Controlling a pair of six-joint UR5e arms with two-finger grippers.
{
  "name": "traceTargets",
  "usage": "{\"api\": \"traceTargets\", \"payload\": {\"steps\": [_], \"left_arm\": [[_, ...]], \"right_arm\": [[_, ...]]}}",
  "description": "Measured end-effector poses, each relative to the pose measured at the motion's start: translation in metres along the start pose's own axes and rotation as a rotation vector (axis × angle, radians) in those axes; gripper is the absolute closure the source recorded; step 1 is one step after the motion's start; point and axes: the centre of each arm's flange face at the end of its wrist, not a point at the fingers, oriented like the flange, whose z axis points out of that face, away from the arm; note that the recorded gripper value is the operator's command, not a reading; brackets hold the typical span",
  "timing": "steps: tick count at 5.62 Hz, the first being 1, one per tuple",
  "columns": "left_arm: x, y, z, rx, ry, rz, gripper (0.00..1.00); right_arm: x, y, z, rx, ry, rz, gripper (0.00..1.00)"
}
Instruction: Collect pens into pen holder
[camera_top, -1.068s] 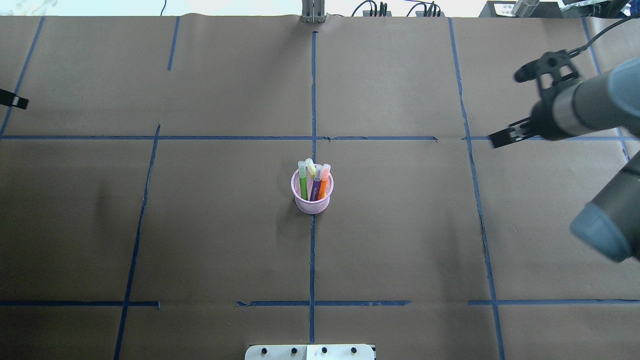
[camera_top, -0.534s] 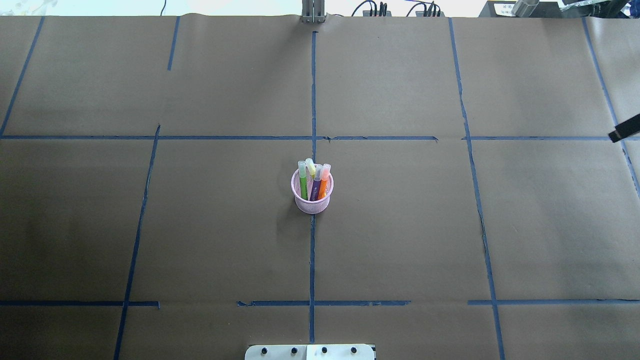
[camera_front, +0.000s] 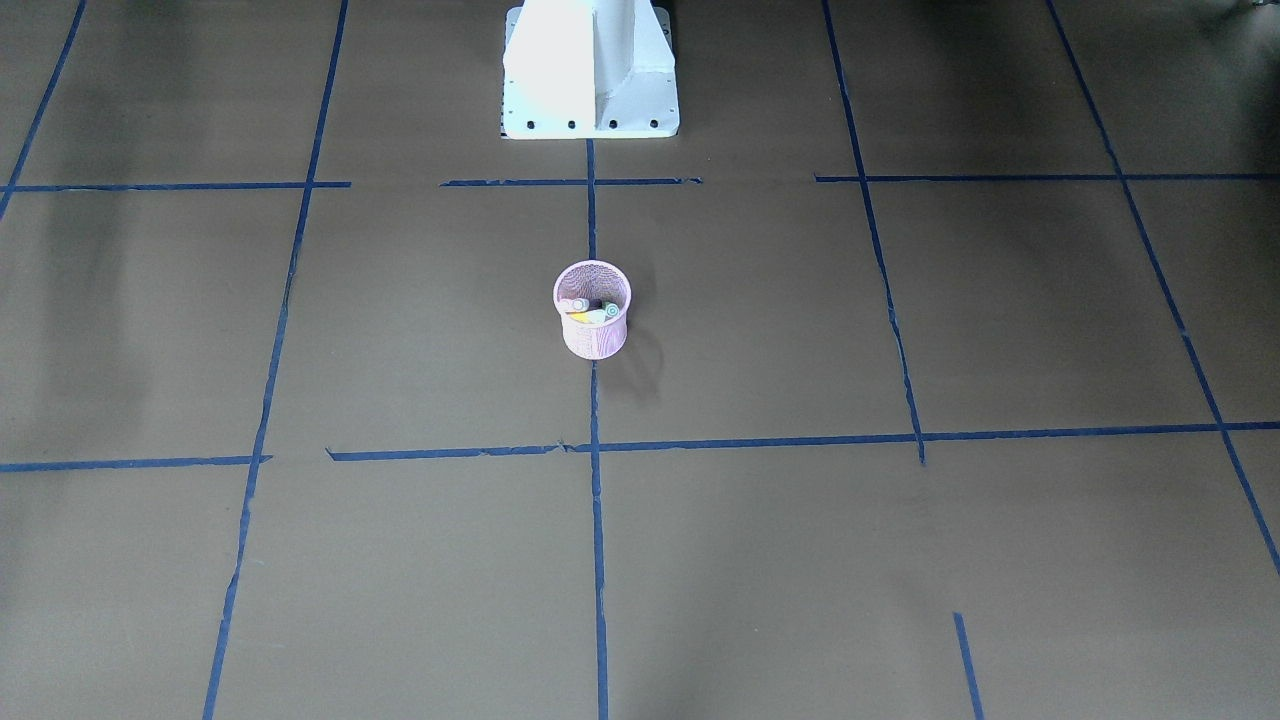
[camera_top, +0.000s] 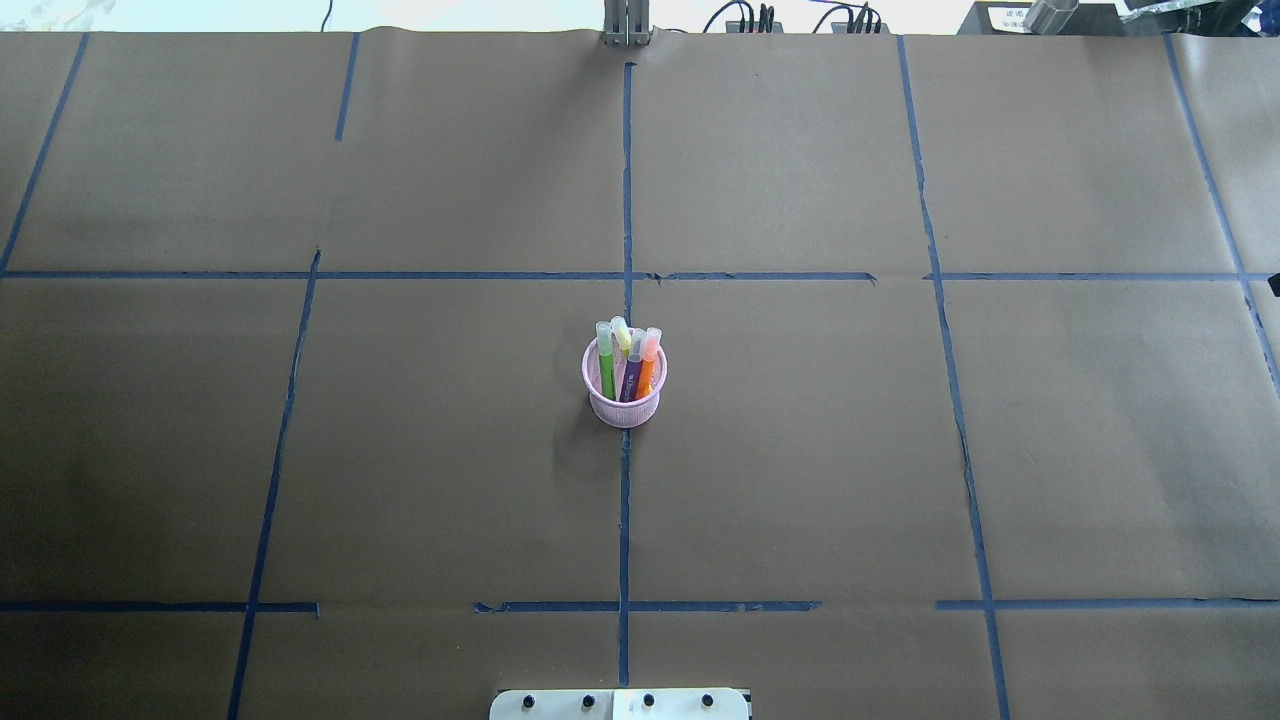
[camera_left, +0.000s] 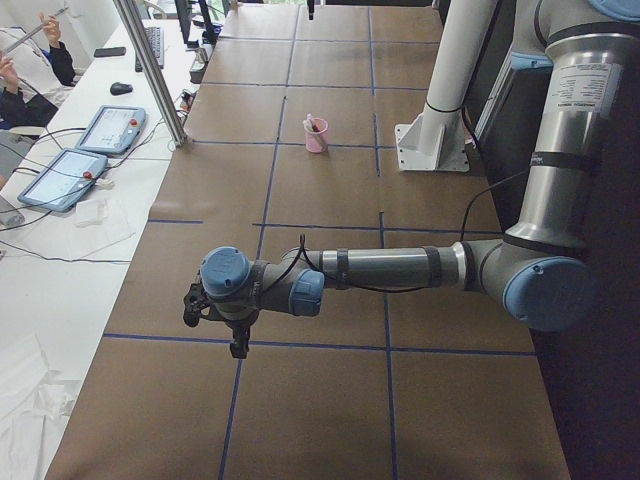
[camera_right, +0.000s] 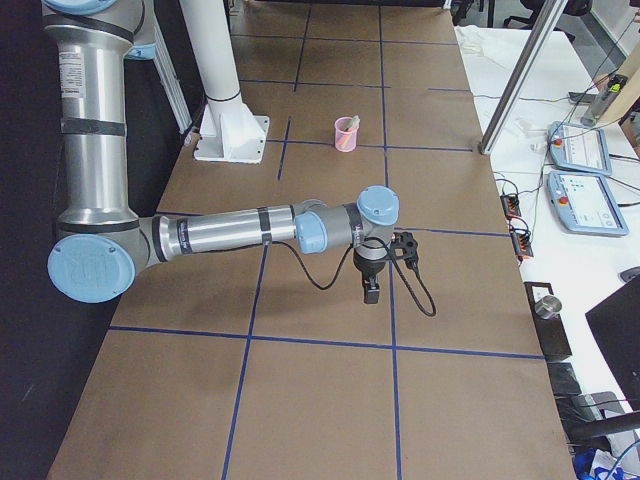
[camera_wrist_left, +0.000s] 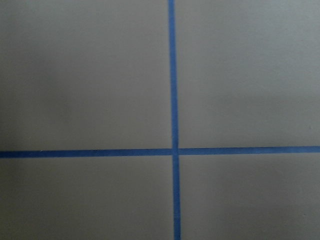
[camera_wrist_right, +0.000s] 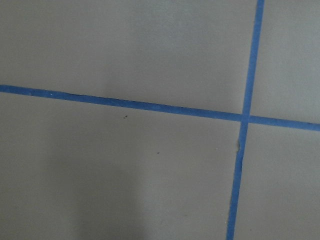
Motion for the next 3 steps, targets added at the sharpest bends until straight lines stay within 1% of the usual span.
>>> {"api": "traceTargets", "payload": {"steps": [1, 3], "left_arm": [[-0.006, 0.010, 0.006, -0.012, -0.001, -0.001, 0.00], [-0.019, 0.022, 0.013, -0.065, -0.004, 0.032, 0.00]], "right_arm": [[0.018, 0.010, -0.002, -0.006, -0.028, 0.060, 0.00], [0.072, 0.034, -0.017, 0.004, -0.151, 0.190, 0.00]]}}
